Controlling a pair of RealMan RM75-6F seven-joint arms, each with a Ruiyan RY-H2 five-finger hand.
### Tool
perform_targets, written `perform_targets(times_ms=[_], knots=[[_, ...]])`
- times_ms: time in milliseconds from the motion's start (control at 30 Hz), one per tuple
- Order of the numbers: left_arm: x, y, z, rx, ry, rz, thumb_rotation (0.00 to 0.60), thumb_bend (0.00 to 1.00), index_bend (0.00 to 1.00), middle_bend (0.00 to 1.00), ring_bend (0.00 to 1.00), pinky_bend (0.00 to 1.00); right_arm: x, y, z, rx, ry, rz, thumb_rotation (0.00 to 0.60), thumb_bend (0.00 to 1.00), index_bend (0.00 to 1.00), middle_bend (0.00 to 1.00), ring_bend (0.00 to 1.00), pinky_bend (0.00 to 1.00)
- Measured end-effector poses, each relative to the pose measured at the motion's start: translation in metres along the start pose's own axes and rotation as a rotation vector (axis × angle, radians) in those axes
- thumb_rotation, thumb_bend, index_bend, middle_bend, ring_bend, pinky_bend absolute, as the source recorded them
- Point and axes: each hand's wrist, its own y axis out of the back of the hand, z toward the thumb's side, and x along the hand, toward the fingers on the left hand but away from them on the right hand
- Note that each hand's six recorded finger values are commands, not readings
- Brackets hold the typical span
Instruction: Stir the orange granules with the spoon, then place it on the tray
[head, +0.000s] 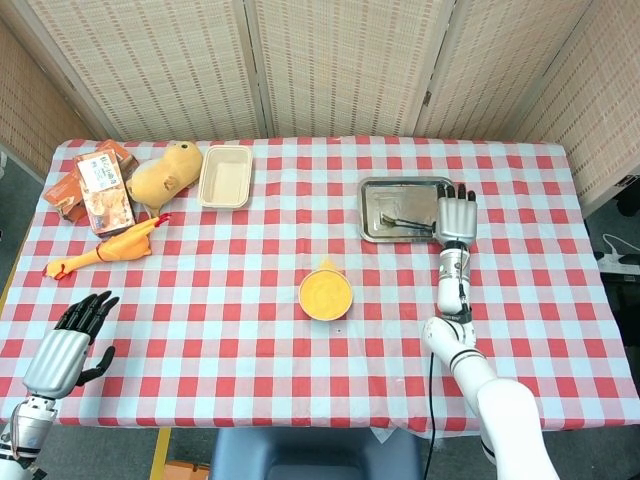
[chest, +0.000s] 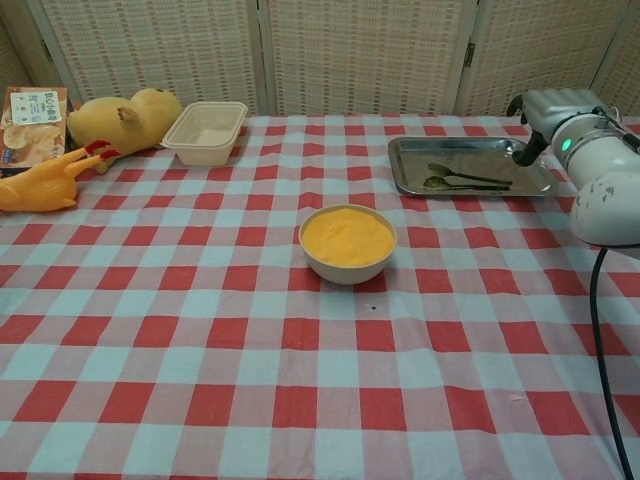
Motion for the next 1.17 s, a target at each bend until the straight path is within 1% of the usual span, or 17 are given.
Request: perform_targets(times_ms=[100,333,433,467,533,567,633,667,733,767,800,867,900,967,1033,1100,1167], knots=[[-0.001,0.000,0.001,0.001,-0.005,0.001,0.600,0.46,0.00,0.01,0.00,0.13,-0.001,0.004,-0.002,-0.002,0.000,-0.009,0.600,0.20,0.00,0.00,0.00,0.11],[-0.003,0.003,0.003,-0.001,-0.013,0.011,0.600,0.46,0.00,0.01,0.00,0.13,0.002,0.008,-0.008,-0.030,0.016,-0.040,0.600,0.20,0.00,0.00,0.00,0.07],[-0.004,0.007,0.001,-0.005,-0.008,0.029,0.600,0.46,0.00,0.00,0.00,0.13,0.013,0.009,-0.018,-0.023,0.053,-0.091,0.600,0.20,0.00,0.00,0.00,0.03],[-0.005,0.008,0.000,-0.005,-0.006,0.034,0.600,0.46,0.00,0.00,0.00,0.13,0.020,0.013,-0.023,-0.018,0.075,-0.122,0.600,0.20,0.00,0.00,0.00,0.02],[-0.005,0.008,0.000,-0.003,-0.002,0.040,0.600,0.46,0.00,0.00,0.00,0.13,0.033,0.019,-0.028,-0.018,0.119,-0.160,0.600,0.20,0.00,0.00,0.00,0.01],[-0.005,0.008,0.000,-0.001,-0.002,0.044,0.600,0.46,0.00,0.00,0.00,0.13,0.045,0.021,-0.028,-0.025,0.159,-0.169,0.600,0.20,0.00,0.00,0.00,0.00],[-0.006,0.009,0.001,0.006,-0.004,0.049,0.600,0.46,0.00,0.00,0.00,0.13,0.068,0.022,-0.027,-0.047,0.232,-0.153,0.600,0.20,0.00,0.00,0.00,0.00],[-0.007,0.009,0.002,0.012,-0.008,0.053,0.600,0.46,0.00,0.00,0.00,0.13,0.088,0.022,-0.026,-0.068,0.283,-0.130,0.600,0.20,0.00,0.00,0.00,0.00],[-0.008,0.010,0.003,0.020,-0.012,0.064,0.600,0.46,0.00,0.00,0.00,0.12,0.122,0.023,-0.031,-0.100,0.349,-0.089,0.600,0.20,0.00,0.00,0.00,0.00],[-0.008,0.011,0.004,0.025,-0.013,0.073,0.600,0.46,0.00,0.00,0.00,0.12,0.146,0.024,-0.039,-0.114,0.379,-0.056,0.600,0.20,0.00,0.00,0.00,0.00],[-0.009,0.012,0.004,0.029,-0.013,0.080,0.600,0.46,0.00,0.00,0.00,0.12,0.163,0.026,-0.049,-0.119,0.392,-0.031,0.600,0.20,0.00,0.00,0.00,0.00],[-0.011,0.014,0.005,0.040,-0.011,0.095,0.600,0.46,0.00,0.00,0.00,0.12,0.197,0.034,-0.076,-0.114,0.395,0.019,0.600,0.20,0.00,0.00,0.00,0.00],[-0.011,0.014,0.006,0.045,-0.010,0.100,0.600,0.46,0.00,0.00,0.00,0.11,0.208,0.039,-0.087,-0.111,0.389,0.032,0.600,0.20,0.00,0.00,0.00,0.00],[-0.012,0.014,0.007,0.057,-0.009,0.110,0.600,0.46,0.00,0.00,0.00,0.10,0.233,0.050,-0.112,-0.114,0.356,0.054,0.600,0.20,0.00,0.00,0.00,0.00],[-0.013,0.015,0.008,0.065,-0.011,0.125,0.600,0.46,0.00,0.00,0.00,0.10,0.246,0.052,-0.122,-0.121,0.333,0.063,0.600,0.20,0.00,0.00,0.00,0.00],[-0.013,0.014,0.009,0.075,-0.011,0.129,0.600,0.46,0.00,0.00,0.00,0.10,0.260,0.048,-0.138,-0.135,0.291,0.069,0.600,0.20,0.00,0.00,0.00,0.00],[-0.013,0.013,0.010,0.077,-0.009,0.127,0.600,0.46,0.00,0.00,0.00,0.10,0.271,0.044,-0.158,-0.132,0.243,0.054,0.600,0.20,0.00,0.00,0.00,0.00]])
